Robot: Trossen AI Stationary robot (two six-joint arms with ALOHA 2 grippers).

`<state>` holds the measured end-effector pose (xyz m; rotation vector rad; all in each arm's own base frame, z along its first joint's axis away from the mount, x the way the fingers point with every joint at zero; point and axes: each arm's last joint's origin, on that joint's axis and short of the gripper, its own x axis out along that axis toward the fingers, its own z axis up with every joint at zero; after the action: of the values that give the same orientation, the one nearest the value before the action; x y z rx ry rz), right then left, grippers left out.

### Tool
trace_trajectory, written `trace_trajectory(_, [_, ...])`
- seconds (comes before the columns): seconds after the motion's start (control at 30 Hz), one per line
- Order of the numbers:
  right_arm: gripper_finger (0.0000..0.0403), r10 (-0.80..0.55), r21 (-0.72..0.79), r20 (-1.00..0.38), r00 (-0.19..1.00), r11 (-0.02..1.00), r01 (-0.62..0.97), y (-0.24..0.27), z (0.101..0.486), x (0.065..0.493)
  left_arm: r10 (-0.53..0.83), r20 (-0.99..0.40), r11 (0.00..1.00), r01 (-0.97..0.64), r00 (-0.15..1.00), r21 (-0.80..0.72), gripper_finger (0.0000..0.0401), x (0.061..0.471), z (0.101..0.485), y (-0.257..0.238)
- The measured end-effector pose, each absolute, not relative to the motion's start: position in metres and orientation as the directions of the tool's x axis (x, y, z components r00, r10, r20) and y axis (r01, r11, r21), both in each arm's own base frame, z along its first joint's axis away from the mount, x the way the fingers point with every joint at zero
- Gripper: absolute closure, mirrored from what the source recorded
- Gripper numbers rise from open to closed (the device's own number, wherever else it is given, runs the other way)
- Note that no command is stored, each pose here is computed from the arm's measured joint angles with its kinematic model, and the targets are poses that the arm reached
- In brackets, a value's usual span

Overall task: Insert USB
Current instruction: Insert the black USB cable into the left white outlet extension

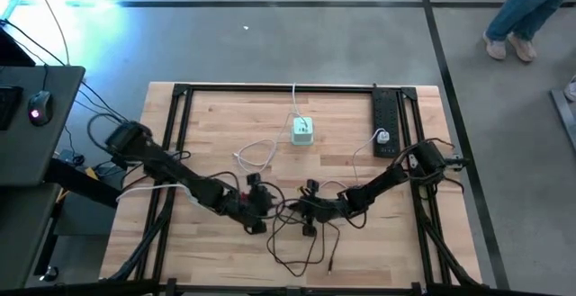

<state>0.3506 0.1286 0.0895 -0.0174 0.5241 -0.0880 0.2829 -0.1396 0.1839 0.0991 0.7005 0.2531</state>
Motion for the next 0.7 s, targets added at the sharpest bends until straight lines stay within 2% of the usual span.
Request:
trace_trajectory(0.13, [0.0402,-0.064,-0.079,-0.531,0.845,0.997,0.026,0.129,0.102,0.368,0.311,-0.648,0.950,-0.228,0.695,0.211,0.0337,0.269,0.223,-0.147])
trace_trajectory(0.33, [0.0402,-0.055,-0.214,-0.557,0.829,0.974,-0.079,0.138,0.126,0.389,0.283,-0.845,0.951,-0.250,0.454,0.183,0.0376,0.254,0.268,-0.147])
trace_trajectory(0.5, [0.0403,0.004,-0.218,-0.570,0.822,0.963,-0.156,0.141,0.128,0.390,0.104,-0.972,0.978,-0.197,0.210,0.062,0.0397,0.238,0.311,-0.145])
trace_trajectory(0.6, [0.0403,0.024,-0.222,-0.569,0.822,0.958,-0.182,0.141,0.129,0.390,-0.062,-0.994,0.980,-0.181,0.088,-0.077,0.0400,0.228,0.334,-0.148])
trace_trajectory(0.7, [0.0403,0.028,-0.229,-0.571,0.820,0.954,-0.192,0.141,0.128,0.390,-0.162,-0.987,0.966,-0.207,-0.011,-0.156,0.0400,0.218,0.340,-0.156])
